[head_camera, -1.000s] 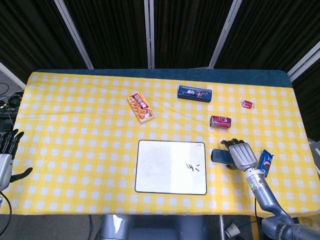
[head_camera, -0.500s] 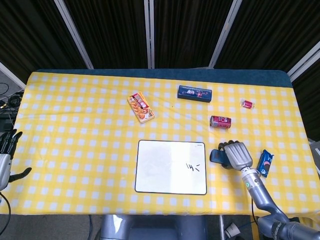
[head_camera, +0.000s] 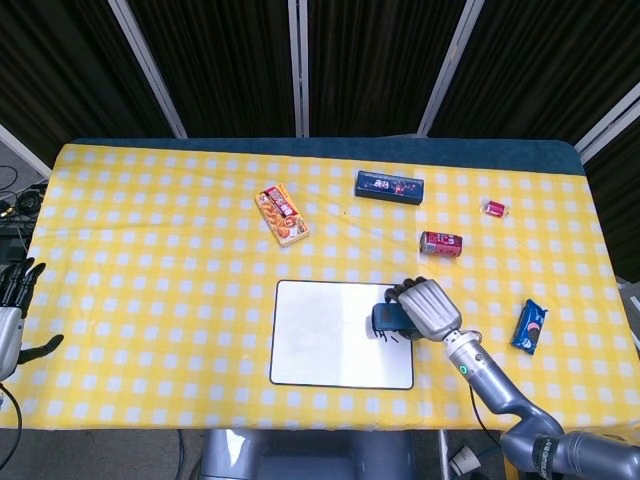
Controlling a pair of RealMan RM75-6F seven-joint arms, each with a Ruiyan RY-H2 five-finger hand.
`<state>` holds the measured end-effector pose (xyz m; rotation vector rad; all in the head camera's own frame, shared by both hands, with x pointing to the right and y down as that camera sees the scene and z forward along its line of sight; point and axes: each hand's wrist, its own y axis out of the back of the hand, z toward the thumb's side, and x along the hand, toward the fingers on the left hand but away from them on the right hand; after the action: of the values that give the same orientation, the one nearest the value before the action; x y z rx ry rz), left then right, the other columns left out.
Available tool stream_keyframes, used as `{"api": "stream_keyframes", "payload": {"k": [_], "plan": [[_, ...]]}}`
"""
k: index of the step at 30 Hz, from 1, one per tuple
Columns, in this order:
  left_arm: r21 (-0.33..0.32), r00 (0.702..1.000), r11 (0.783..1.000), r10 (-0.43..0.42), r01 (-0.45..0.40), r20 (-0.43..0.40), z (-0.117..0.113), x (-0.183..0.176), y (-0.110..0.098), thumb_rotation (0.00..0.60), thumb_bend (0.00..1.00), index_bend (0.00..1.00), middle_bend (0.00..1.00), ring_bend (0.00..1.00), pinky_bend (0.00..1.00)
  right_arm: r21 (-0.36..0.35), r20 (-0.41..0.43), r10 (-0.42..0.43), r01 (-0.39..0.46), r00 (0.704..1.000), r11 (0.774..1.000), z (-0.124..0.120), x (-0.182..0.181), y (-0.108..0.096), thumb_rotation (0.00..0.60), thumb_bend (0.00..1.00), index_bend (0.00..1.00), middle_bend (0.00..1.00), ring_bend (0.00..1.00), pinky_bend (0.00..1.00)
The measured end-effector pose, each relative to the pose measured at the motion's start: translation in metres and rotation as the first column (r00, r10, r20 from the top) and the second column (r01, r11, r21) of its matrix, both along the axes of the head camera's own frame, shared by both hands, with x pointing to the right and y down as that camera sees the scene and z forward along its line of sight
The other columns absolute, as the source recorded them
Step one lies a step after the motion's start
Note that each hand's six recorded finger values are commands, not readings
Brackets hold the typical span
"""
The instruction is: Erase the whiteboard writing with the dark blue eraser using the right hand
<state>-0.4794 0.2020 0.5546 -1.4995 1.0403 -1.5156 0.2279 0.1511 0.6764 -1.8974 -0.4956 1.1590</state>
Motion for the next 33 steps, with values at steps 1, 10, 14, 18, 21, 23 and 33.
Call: {"api": "stream_keyframes", "payload": {"k": [1,10,14,18,21,23,33], "plan": [[-0.001,1.000,1.000,-0.001,0.001,0.001,0.000,0.000,0.000,0.600,0.00,0.00,0.00,0.00,0.00,0.001,-0.004,-0.015,0.015,1.000,1.000,0.001,-0.005,-0.002,0.600,0.33,0.46,0.50,0.39,0.45],[-0.003,1.000,1.000,-0.021,0.021,0.011,0.002,-0.008,-0.002,0.600,0.00,0.00,0.00,0.00,0.00,-0.027,-0.060,-0.051,0.049,0.997,0.998,0.027,-0.033,-0.010,0.600,0.40,0.47,0.51,0.39,0.45],[-0.004,1.000,1.000,-0.028,0.028,0.012,0.002,-0.011,-0.002,0.600,0.00,0.00,0.00,0.00,0.00,-0.041,-0.087,-0.054,0.050,0.995,0.998,0.036,-0.027,-0.007,0.600,0.41,0.48,0.51,0.40,0.45],[-0.003,1.000,1.000,-0.028,0.028,0.014,0.002,-0.011,-0.002,0.600,0.00,0.00,0.00,0.00,0.00,-0.056,-0.102,-0.073,0.067,0.992,0.996,0.040,-0.022,-0.001,0.600,0.43,0.50,0.53,0.41,0.45],[-0.004,1.000,1.000,-0.026,0.026,0.016,0.002,-0.010,-0.002,0.600,0.00,0.00,0.00,0.00,0.00,-0.072,-0.115,-0.100,0.093,0.988,0.993,0.041,-0.017,0.007,0.600,0.43,0.50,0.53,0.41,0.45],[-0.005,1.000,1.000,-0.024,0.024,0.016,0.003,-0.010,-0.001,0.600,0.00,0.00,0.00,0.00,0.00,-0.087,-0.118,-0.122,0.112,0.985,0.990,0.040,-0.016,0.015,0.600,0.43,0.50,0.53,0.41,0.45],[-0.009,1.000,1.000,-0.017,0.017,0.018,0.005,-0.007,-0.001,0.600,0.00,0.00,0.00,0.00,0.00,-0.152,-0.100,-0.238,0.222,0.966,0.963,0.027,-0.017,0.058,0.600,0.43,0.52,0.54,0.42,0.45]]}}
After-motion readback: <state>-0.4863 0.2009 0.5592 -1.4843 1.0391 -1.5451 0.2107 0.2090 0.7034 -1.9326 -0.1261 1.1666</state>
